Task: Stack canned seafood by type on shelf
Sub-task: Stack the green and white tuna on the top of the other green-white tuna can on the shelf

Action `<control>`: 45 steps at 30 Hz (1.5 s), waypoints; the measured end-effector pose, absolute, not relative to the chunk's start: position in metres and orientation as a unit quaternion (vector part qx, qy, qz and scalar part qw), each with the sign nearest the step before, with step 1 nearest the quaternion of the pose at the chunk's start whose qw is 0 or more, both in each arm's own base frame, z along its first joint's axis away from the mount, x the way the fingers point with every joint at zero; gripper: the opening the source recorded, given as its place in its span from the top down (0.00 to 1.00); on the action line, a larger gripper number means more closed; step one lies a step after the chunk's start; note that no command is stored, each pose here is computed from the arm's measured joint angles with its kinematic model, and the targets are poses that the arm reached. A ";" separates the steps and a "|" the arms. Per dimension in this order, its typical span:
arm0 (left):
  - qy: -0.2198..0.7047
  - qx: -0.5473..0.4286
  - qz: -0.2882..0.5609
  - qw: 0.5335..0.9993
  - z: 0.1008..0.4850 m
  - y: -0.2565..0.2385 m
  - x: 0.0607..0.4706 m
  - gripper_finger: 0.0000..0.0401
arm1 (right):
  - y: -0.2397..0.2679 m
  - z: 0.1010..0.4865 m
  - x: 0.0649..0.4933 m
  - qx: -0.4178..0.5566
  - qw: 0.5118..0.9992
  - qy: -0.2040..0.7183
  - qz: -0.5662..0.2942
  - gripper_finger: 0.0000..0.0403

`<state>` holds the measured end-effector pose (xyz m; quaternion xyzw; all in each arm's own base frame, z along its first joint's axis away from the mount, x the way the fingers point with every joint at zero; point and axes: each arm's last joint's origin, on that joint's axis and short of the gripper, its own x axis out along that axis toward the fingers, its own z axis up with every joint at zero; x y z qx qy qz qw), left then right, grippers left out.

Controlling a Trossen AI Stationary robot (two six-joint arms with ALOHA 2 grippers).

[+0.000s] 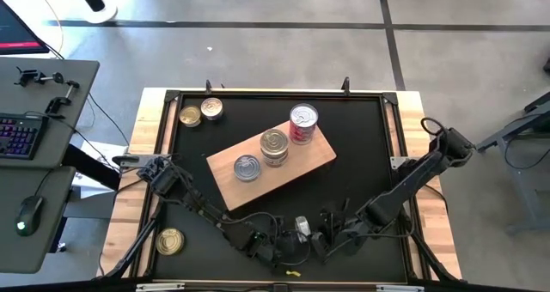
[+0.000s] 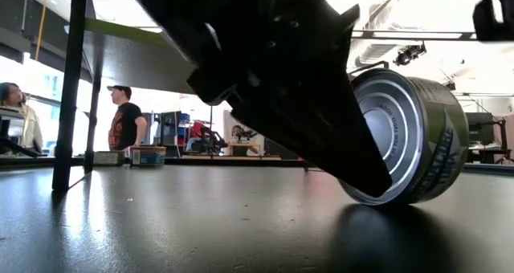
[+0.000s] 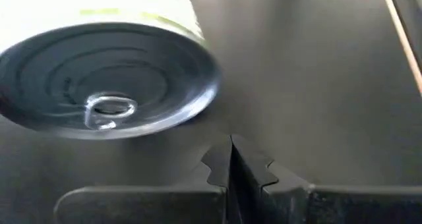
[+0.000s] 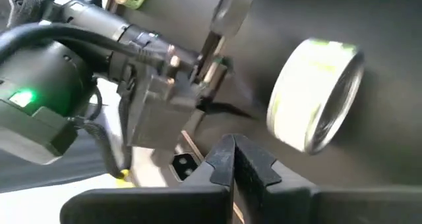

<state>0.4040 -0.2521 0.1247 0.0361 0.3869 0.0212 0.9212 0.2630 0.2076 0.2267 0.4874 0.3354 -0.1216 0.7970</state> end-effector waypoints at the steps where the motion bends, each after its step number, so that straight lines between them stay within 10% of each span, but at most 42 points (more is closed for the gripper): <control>1: 0.386 0.032 0.021 0.922 0.126 -0.254 0.403 1.00 | 0.208 0.232 0.263 0.476 0.801 0.342 -0.126 1.00; 22: 0.335 0.035 0.002 0.942 0.156 -0.251 0.408 1.00 | 0.201 0.256 0.257 0.353 0.815 0.419 -0.189 0.99; 36: 0.362 0.084 0.113 0.922 0.186 -0.234 0.386 1.00 | 0.159 0.231 0.292 0.271 0.817 0.444 -0.249 0.67; 45: 0.354 0.028 0.130 0.926 0.175 -0.214 0.406 1.00 | 0.137 0.196 0.311 0.256 0.767 0.515 -0.286 0.80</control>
